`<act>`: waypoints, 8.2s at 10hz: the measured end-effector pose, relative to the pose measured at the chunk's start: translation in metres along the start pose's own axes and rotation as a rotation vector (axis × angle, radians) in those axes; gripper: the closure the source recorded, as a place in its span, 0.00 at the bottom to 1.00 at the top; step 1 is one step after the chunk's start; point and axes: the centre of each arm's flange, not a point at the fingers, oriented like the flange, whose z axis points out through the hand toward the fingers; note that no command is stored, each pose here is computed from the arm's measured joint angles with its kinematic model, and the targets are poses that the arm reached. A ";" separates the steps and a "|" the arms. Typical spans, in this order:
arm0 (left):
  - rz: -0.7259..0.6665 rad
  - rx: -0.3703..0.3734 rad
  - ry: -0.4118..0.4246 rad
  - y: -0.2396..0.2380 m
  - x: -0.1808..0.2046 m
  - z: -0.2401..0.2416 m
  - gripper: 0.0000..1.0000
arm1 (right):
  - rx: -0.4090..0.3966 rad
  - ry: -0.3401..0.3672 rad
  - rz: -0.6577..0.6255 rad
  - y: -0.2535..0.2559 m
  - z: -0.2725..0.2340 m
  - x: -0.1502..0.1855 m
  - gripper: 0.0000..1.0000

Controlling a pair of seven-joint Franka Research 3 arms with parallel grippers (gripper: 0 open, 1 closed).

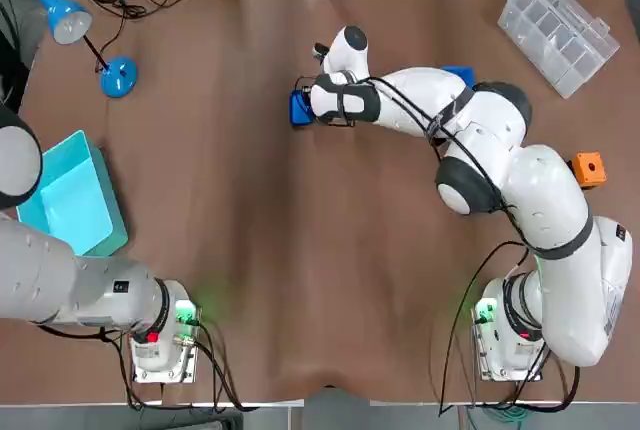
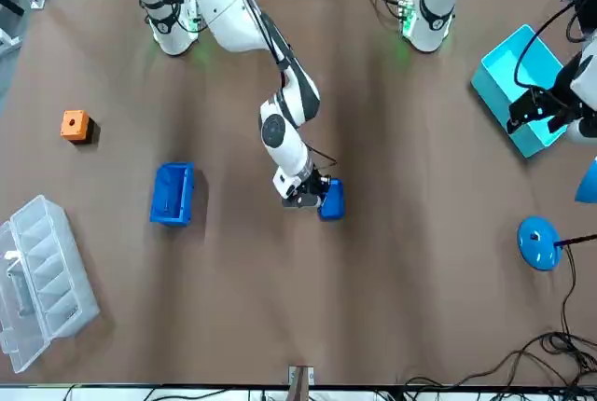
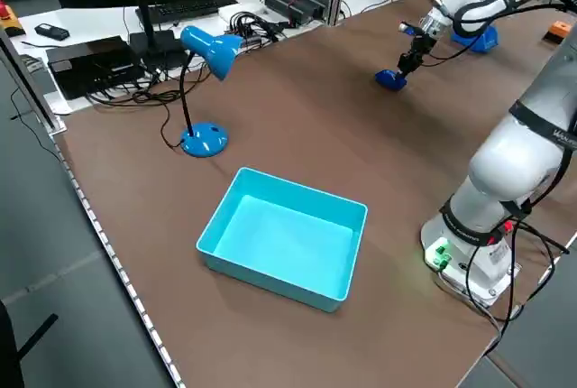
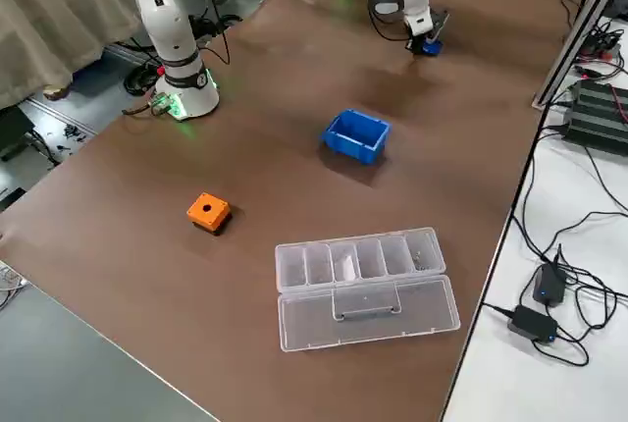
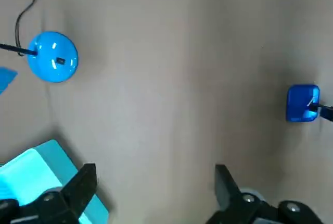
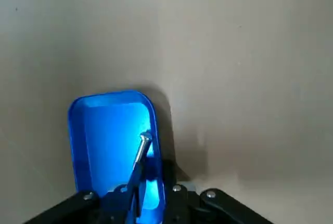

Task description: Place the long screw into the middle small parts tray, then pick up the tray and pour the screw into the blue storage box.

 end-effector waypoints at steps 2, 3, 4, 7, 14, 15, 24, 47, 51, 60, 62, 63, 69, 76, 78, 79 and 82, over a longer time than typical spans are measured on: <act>0.021 0.012 0.002 0.008 0.000 -0.001 0.00 | 0.001 0.001 -0.001 -0.001 0.000 0.001 0.96; 0.028 0.012 0.002 0.008 0.000 0.000 0.00 | 0.007 0.004 -0.004 -0.004 -0.003 0.001 0.96; 0.028 0.012 0.001 0.008 0.000 0.000 0.00 | 0.008 0.005 -0.009 -0.004 -0.003 0.002 0.96; 0.028 0.010 0.000 0.008 0.003 0.003 0.00 | 0.015 0.010 -0.004 -0.005 -0.006 0.005 0.96; 0.024 0.000 0.021 0.007 0.004 -0.005 0.00 | 0.127 0.029 0.189 0.013 -0.041 0.052 0.96; 0.024 -0.001 0.021 0.007 0.004 -0.006 0.00 | 0.148 0.041 0.215 0.016 -0.056 0.065 0.96; 0.023 -0.002 0.022 0.007 0.005 -0.006 0.00 | 0.167 -0.096 0.117 0.238 -0.237 0.164 0.96; 0.022 -0.002 0.022 0.006 0.005 -0.006 0.00 | -0.402 -0.466 -0.505 0.424 -0.334 0.156 0.96; 0.022 -0.002 0.021 0.006 0.005 -0.006 0.00 | -0.455 -0.463 -0.576 0.403 -0.328 0.157 0.96; 0.021 -0.001 0.016 0.006 0.006 -0.003 0.00 | -0.734 -0.448 -0.641 0.340 -0.312 0.150 0.96; 0.020 -0.001 0.015 0.005 0.006 -0.002 0.00 | -0.796 -0.436 -0.662 0.334 -0.312 0.151 0.96; 0.020 -0.001 0.015 0.005 0.007 -0.002 0.00 | -0.809 -0.437 -0.670 0.333 -0.312 0.151 0.96; 0.020 -0.001 0.014 0.005 0.007 -0.002 0.00 | -0.888 -0.446 -0.691 0.322 -0.299 0.142 0.96; 0.019 -0.001 0.007 0.005 0.009 0.003 0.00 | -1.001 -0.410 -0.586 0.302 -0.281 0.122 0.96; 0.020 -0.001 0.007 0.005 0.009 0.003 0.00 | -1.093 -0.389 -0.572 0.278 -0.273 0.109 0.96; 0.020 -0.001 0.007 0.005 0.009 0.003 0.00 | -1.100 -0.387 -0.580 0.273 -0.270 0.106 0.96; 0.020 -0.001 0.007 0.005 0.009 0.003 0.00 | -1.117 -0.382 -0.572 0.275 -0.269 0.106 0.96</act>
